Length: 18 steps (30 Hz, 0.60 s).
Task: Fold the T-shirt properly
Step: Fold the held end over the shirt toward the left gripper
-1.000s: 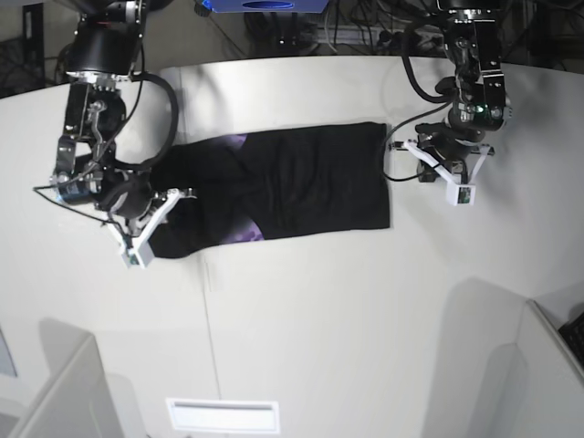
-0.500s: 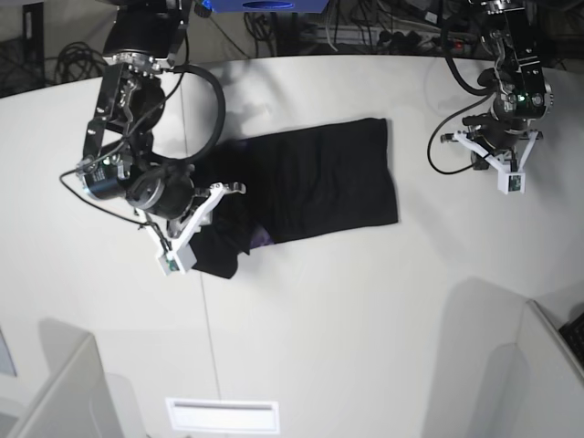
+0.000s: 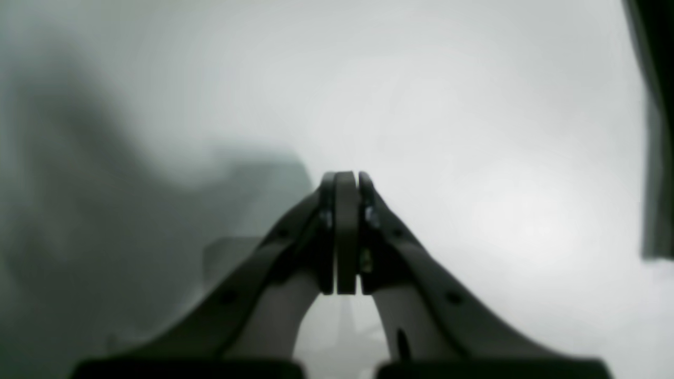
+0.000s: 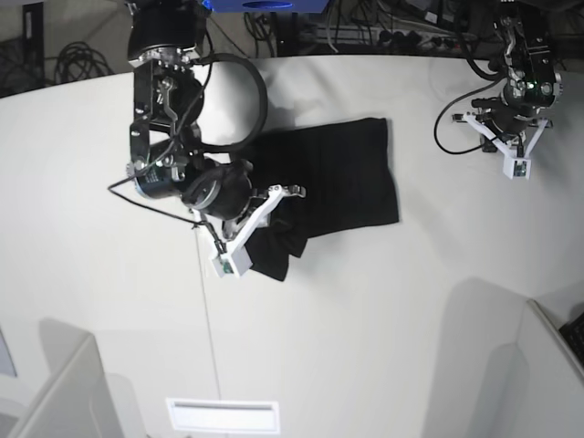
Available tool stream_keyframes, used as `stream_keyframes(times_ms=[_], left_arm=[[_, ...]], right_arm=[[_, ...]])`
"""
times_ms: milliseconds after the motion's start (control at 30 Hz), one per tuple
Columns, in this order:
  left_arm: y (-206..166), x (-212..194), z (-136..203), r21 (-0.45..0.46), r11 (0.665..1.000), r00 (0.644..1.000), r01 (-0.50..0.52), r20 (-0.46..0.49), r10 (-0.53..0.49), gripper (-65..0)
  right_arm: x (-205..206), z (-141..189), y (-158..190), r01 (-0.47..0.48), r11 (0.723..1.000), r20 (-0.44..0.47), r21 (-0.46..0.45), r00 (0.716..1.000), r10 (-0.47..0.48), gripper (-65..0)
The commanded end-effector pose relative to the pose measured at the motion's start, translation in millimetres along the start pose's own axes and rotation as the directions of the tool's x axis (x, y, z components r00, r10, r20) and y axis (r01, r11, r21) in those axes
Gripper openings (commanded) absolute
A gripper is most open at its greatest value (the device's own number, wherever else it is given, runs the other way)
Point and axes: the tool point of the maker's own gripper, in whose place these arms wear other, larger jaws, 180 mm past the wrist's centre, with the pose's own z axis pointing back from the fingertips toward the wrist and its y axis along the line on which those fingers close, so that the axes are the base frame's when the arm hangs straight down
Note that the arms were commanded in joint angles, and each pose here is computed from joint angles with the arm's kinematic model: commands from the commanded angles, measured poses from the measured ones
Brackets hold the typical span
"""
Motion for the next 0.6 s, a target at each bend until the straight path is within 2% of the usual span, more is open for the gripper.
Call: stream_keyframes(times_ms=[0, 267, 467, 567], left_arm=[[15, 13, 9, 0.043, 0.999, 0.999, 0.007, 0.047, -0.009, -65.0], [44, 20, 31, 0.121, 0.993, 0.996, -0.015, 0.088, 0.004, -65.0], [50, 16, 39, 0.095, 0.993, 0.994, 0.064, 0.080, -0.071, -65.0], [57, 14, 43, 0.101, 0.992, 0.994, 0.071, 0.080, -0.080, -65.0]], right_arm=[[16, 3, 14, -0.012, 0.999, 0.058, 0.038, 0.998, 0.010, -65.0], [8, -8, 45, -0.031, 0.996, 0.029, 0.086, 0.999, 0.028, -65.0], [-11, -38, 49, -0.019, 0.996, -0.023, 0.085, 1.000, 0.021, -65.0], [-19, -46, 53, -0.028, 0.995, -0.039, 0.092, 0.999, 0.031, -65.0]])
